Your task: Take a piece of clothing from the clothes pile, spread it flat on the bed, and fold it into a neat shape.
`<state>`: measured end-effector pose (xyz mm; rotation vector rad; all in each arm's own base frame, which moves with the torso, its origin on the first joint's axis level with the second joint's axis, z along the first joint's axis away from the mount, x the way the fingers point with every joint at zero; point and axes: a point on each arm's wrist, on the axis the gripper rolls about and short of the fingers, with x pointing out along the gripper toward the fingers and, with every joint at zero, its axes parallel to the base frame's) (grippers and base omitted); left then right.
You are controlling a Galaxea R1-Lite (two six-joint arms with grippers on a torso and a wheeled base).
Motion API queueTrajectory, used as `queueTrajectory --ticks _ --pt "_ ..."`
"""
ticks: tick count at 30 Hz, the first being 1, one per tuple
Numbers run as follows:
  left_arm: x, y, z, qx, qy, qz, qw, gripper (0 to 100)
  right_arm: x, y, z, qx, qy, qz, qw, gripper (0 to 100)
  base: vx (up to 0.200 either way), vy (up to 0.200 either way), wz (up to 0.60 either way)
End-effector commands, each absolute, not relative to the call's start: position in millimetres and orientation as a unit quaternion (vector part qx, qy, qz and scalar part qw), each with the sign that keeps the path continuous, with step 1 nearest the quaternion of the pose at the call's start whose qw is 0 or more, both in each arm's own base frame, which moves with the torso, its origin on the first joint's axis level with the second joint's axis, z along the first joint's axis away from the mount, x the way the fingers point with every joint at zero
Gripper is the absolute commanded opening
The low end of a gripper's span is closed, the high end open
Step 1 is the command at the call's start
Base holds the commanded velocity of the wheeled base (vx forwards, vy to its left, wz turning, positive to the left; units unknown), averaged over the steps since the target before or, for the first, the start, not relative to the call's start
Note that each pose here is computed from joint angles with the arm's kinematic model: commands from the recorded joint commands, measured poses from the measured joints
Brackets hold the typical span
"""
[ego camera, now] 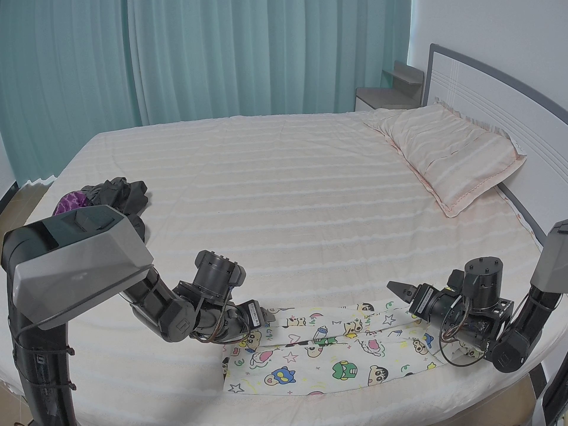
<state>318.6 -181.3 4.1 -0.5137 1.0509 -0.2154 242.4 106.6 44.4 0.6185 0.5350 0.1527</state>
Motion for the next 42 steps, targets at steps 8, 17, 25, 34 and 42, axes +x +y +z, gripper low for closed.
queueTrajectory --ticks 8,17,25,34,42 --pt "321 -181 3 -0.232 0.485 -0.084 0.839 0 247 100 48 0.298 0.247 0.066 0.920 100 0.000 0.000 0.00" --pt "316 -174 31 -0.245 0.454 -0.084 0.852 0 255 40 42 0.281 0.251 -0.041 0.926 100 0.000 0.000 0.00" --pt "318 -174 44 -0.248 0.429 -0.080 0.865 0 249 2 26 0.276 0.287 -0.117 0.910 100 0.000 0.000 0.00" --pt "314 -172 56 -0.252 0.417 -0.083 0.869 0 256 -5 4 0.277 0.314 -0.139 0.897 100 0.000 0.000 0.00" --pt "314 -173 57 -0.252 0.417 -0.084 0.869 0 272 -3 -19 0.290 0.343 -0.117 0.886 100 0.000 0.000 0.00"
